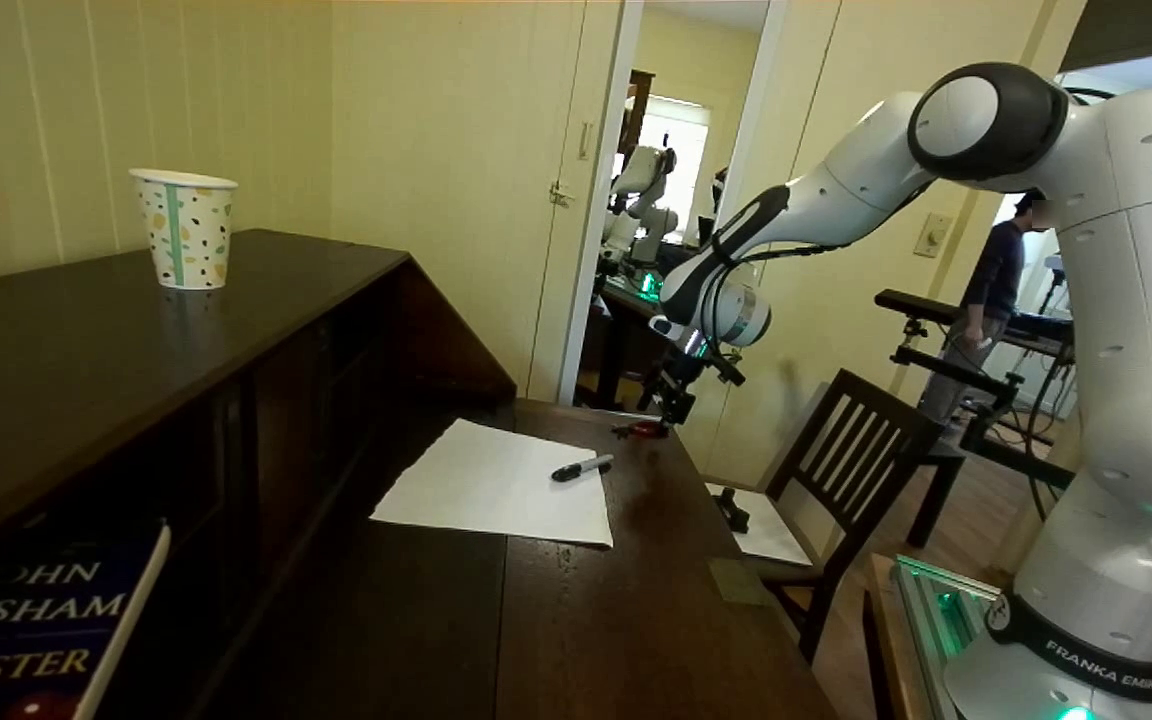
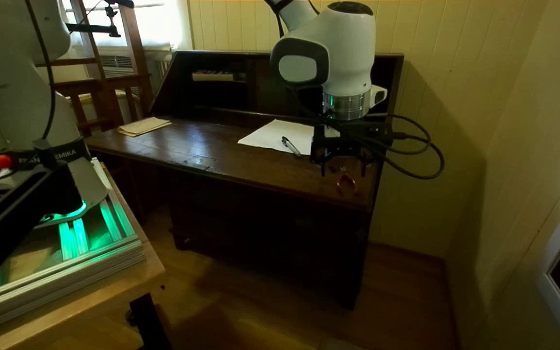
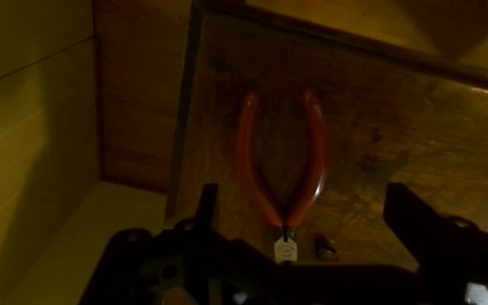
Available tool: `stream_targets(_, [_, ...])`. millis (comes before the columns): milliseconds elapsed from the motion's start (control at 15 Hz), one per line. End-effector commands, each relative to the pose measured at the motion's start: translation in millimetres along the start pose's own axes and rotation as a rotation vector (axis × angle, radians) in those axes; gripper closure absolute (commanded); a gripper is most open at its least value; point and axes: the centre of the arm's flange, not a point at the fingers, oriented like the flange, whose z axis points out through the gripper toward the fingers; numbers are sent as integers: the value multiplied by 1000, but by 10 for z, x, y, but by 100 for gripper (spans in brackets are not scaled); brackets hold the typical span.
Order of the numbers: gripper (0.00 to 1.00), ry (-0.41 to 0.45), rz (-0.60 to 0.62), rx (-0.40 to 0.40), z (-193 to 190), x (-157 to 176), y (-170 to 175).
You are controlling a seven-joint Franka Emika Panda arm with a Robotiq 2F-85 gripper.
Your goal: Move the pliers to the left.
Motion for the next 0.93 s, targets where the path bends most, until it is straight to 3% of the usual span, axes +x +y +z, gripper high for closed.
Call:
stream_targets(0, [0, 13, -15, -20, 44, -70, 166])
stream_targets(733, [0, 2, 6, 38, 186, -223, 240])
stream_targets(867, [12, 0, 1, 42, 204, -211, 244])
